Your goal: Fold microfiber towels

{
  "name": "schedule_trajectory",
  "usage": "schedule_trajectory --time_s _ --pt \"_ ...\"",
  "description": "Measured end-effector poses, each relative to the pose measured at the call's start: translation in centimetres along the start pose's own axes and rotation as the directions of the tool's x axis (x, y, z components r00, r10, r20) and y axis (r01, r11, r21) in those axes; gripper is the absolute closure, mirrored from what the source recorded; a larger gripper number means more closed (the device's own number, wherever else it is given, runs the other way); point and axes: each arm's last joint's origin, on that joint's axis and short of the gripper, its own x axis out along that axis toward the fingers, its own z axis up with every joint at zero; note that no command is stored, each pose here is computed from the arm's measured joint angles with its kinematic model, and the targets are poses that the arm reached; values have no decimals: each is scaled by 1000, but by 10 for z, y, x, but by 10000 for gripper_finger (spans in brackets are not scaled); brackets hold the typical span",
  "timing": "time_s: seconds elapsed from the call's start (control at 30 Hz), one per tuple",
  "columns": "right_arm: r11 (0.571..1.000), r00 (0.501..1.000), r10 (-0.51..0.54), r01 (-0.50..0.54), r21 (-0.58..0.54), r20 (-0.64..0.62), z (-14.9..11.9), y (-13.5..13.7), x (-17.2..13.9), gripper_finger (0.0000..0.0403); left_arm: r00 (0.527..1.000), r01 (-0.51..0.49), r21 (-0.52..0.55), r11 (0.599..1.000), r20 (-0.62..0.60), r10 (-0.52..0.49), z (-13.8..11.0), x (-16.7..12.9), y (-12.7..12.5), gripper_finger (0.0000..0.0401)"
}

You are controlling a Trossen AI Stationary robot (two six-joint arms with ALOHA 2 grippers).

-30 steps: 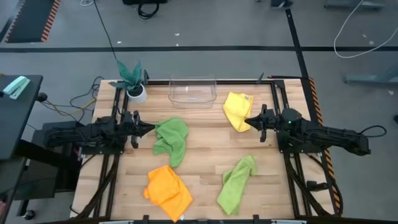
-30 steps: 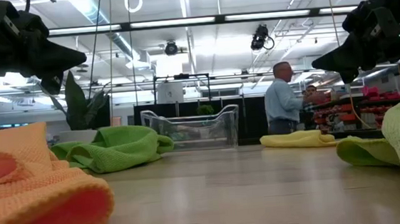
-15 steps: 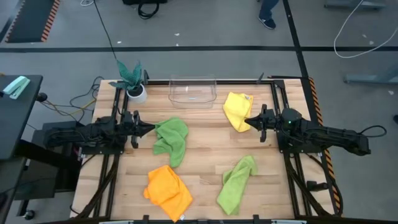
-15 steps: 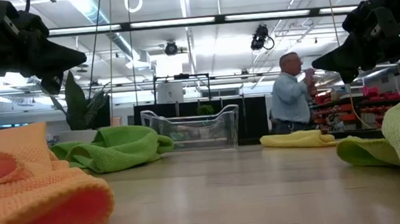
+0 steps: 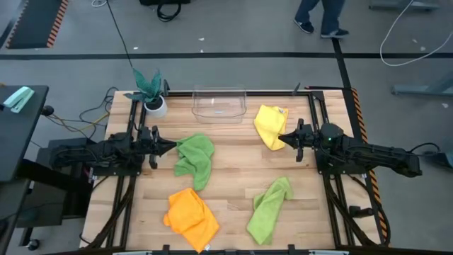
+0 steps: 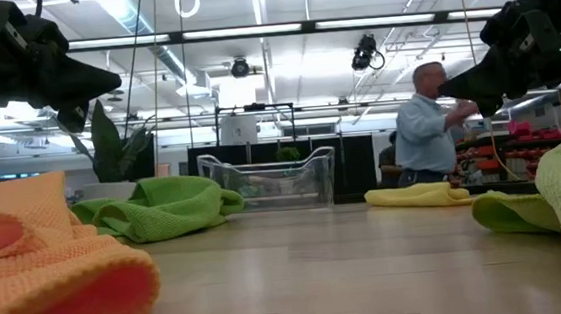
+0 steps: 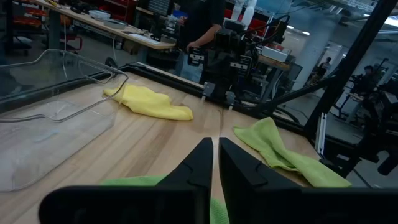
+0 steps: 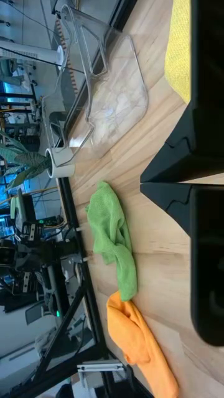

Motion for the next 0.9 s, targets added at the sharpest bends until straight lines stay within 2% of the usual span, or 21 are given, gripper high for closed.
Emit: schedule_trajectory --time_s 0.47,0.9 --pt "1000 1000 0 0 0 0 0 0 0 386 1000 0 0 1000 0 0 0 0 0 378" --pt "1000 1000 0 0 0 0 0 0 0 386 1000 0 0 1000 0 0 0 0 0 366"
